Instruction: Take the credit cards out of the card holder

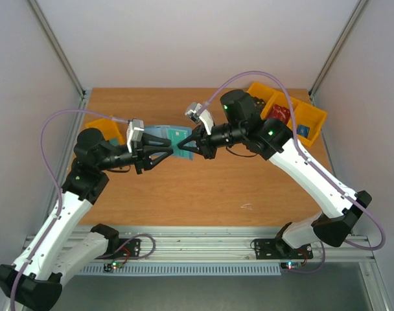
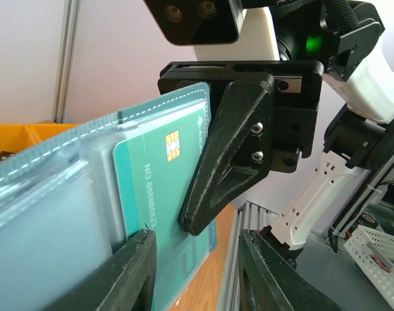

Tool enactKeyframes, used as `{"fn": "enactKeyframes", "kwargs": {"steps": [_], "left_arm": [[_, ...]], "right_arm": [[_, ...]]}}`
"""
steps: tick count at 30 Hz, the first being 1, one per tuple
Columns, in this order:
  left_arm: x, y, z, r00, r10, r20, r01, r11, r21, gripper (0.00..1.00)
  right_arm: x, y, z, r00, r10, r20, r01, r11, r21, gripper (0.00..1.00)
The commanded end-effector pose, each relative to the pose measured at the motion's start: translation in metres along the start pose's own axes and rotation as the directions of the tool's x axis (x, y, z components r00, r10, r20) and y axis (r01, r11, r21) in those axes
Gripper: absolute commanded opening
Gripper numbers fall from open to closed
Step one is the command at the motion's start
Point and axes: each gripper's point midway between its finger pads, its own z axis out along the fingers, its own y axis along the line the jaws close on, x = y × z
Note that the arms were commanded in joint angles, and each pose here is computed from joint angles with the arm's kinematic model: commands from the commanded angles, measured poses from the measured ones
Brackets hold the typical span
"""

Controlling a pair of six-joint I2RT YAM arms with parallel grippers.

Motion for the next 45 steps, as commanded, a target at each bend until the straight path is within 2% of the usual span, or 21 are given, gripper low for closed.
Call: {"fn": "enactKeyframes", "kwargs": {"steps": [1,7,11,19,22,25,26,29,30,32,34,39,42,45], "left_arm": [[-0.008,0.001,0.002,1.0,0.009,0.0,-0.009,1.0,0.006,0.37],[-0.018,-0.013,0.002,1.0,0.026,-0.003,-0.026,0.997,0.074,0.35],[-0.019,-0.017,0.003,0.999,0.033,-0.009,-0.032,0.994,0.103,0.27],[-0.018,-0.021,0.006,0.999,0.047,-0.016,-0.044,0.99,0.133,0.23],[-0.023,-0.024,0.007,0.996,0.092,0.001,-0.091,0.984,0.151,0.2],[-0.023,-0.026,0.008,0.994,0.106,0.003,-0.105,0.98,0.166,0.12],[-0.024,-0.027,0.008,0.994,0.112,0.006,-0.111,0.979,0.168,0.02],[-0.023,-0.028,0.006,0.993,0.114,0.011,-0.114,0.98,0.162,0.0],[-0.023,-0.027,0.005,0.994,0.109,0.013,-0.11,0.983,0.15,0.0],[-0.023,-0.025,0.002,0.994,0.108,0.021,-0.11,0.986,0.123,0.0],[-0.023,-0.023,0.0,0.994,0.109,0.028,-0.111,0.989,0.1,0.0],[-0.022,-0.02,-0.003,0.994,0.106,0.03,-0.108,0.991,0.073,0.0],[-0.022,-0.02,-0.004,0.994,0.105,0.03,-0.107,0.992,0.069,0.0],[-0.021,-0.02,-0.003,0.994,0.108,0.031,-0.11,0.991,0.075,0.0]], "right_arm": [[-0.022,0.053,-0.028,0.983,-0.151,0.1,0.165,0.976,-0.144,0.01],[-0.021,0.06,-0.042,0.977,-0.18,0.115,0.196,0.968,-0.155,0.01],[-0.023,0.062,-0.046,0.973,-0.193,0.126,0.212,0.964,-0.159,0.01],[-0.036,0.052,-0.032,0.976,-0.171,0.139,0.194,0.965,-0.179,0.01],[-0.039,0.044,-0.023,0.981,-0.145,0.129,0.166,0.971,-0.174,0.01],[-0.042,0.04,-0.015,0.982,-0.139,0.131,0.162,0.969,-0.188,0.01],[-0.042,0.039,-0.014,0.982,-0.14,0.129,0.163,0.968,-0.19,0.01],[-0.039,0.039,-0.015,0.979,-0.157,0.127,0.18,0.965,-0.19,0.01],[-0.037,0.039,-0.016,0.979,-0.161,0.127,0.183,0.965,-0.187,0.03],[-0.033,0.038,-0.019,0.981,-0.153,0.121,0.173,0.968,-0.18,0.21],[-0.028,0.034,-0.023,0.984,-0.14,0.111,0.157,0.973,-0.167,0.34],[-0.02,0.024,-0.037,0.986,-0.119,0.114,0.132,0.984,-0.12,0.5],[-0.017,0.021,-0.04,0.988,-0.105,0.109,0.117,0.987,-0.112,0.5],[-0.018,0.021,-0.039,0.99,-0.086,0.109,0.1,0.987,-0.13,0.36]]}}
